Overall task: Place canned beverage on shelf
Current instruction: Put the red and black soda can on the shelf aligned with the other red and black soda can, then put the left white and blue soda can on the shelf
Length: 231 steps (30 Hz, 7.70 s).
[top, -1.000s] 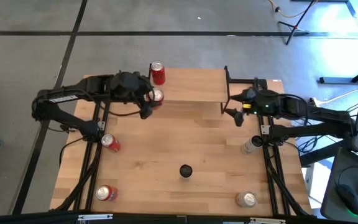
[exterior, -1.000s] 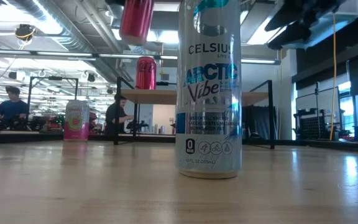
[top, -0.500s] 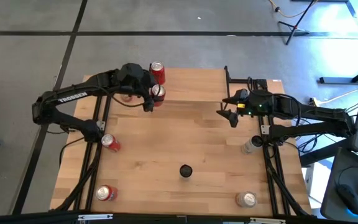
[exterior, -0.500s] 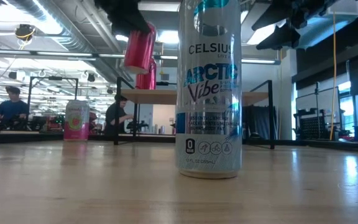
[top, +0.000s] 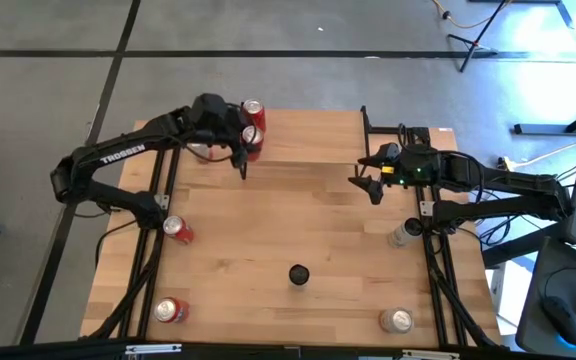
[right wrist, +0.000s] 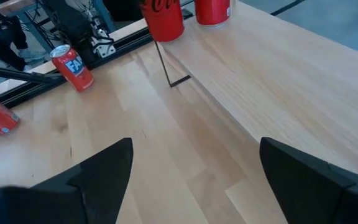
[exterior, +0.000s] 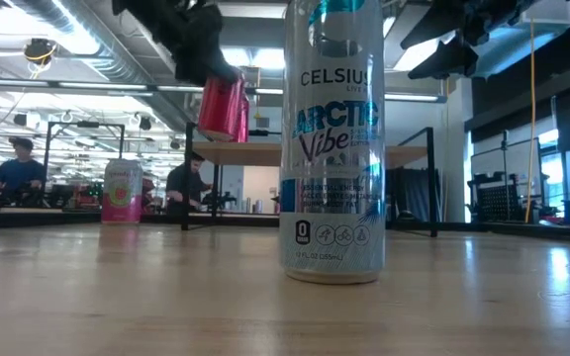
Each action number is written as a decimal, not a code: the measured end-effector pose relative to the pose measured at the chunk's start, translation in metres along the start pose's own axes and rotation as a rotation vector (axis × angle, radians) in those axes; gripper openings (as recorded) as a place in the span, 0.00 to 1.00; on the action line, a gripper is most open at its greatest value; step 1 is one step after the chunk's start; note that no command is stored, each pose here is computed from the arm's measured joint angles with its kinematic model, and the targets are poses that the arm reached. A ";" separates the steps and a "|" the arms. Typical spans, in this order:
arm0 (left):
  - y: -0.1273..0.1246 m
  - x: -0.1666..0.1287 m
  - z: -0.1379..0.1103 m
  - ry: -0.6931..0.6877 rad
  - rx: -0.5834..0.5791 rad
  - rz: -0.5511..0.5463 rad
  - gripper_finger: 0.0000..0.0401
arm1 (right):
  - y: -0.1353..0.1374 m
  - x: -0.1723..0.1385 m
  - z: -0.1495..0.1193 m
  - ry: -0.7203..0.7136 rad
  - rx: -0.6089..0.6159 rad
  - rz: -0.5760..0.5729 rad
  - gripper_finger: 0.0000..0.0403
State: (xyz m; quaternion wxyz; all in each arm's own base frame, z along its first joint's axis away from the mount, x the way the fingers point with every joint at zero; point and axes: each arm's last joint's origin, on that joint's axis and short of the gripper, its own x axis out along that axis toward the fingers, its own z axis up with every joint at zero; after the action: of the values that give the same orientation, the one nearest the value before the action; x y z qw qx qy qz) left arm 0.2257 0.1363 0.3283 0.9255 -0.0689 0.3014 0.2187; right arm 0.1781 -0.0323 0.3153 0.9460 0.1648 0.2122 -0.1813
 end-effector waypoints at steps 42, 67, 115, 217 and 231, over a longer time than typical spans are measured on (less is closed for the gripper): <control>0.024 0.016 0.000 -0.017 -0.019 0.109 0.82 | 0.000 0.000 0.000 -0.002 -0.002 -0.009 0.83; 0.024 -0.018 0.042 -0.142 -0.007 0.123 0.82 | -0.001 0.000 0.000 -0.003 0.048 -0.028 0.83; -0.165 -0.078 0.004 0.406 -0.215 -0.364 0.82 | 0.047 0.014 -0.019 0.209 -0.163 0.509 0.83; -0.149 -0.117 0.004 0.172 -0.180 -0.154 0.82 | -0.020 0.130 0.167 -0.025 -0.248 0.157 0.52; -0.085 -0.143 -0.015 0.091 -0.102 -0.149 0.82 | -0.042 0.169 0.157 0.015 -0.219 0.108 0.52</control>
State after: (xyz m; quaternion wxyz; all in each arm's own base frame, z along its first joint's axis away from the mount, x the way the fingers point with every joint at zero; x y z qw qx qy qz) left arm 0.1527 0.0041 0.4003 0.9199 -0.1481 0.3256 0.1608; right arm 0.3570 -0.1768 0.3618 0.9652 0.0731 0.2284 -0.1047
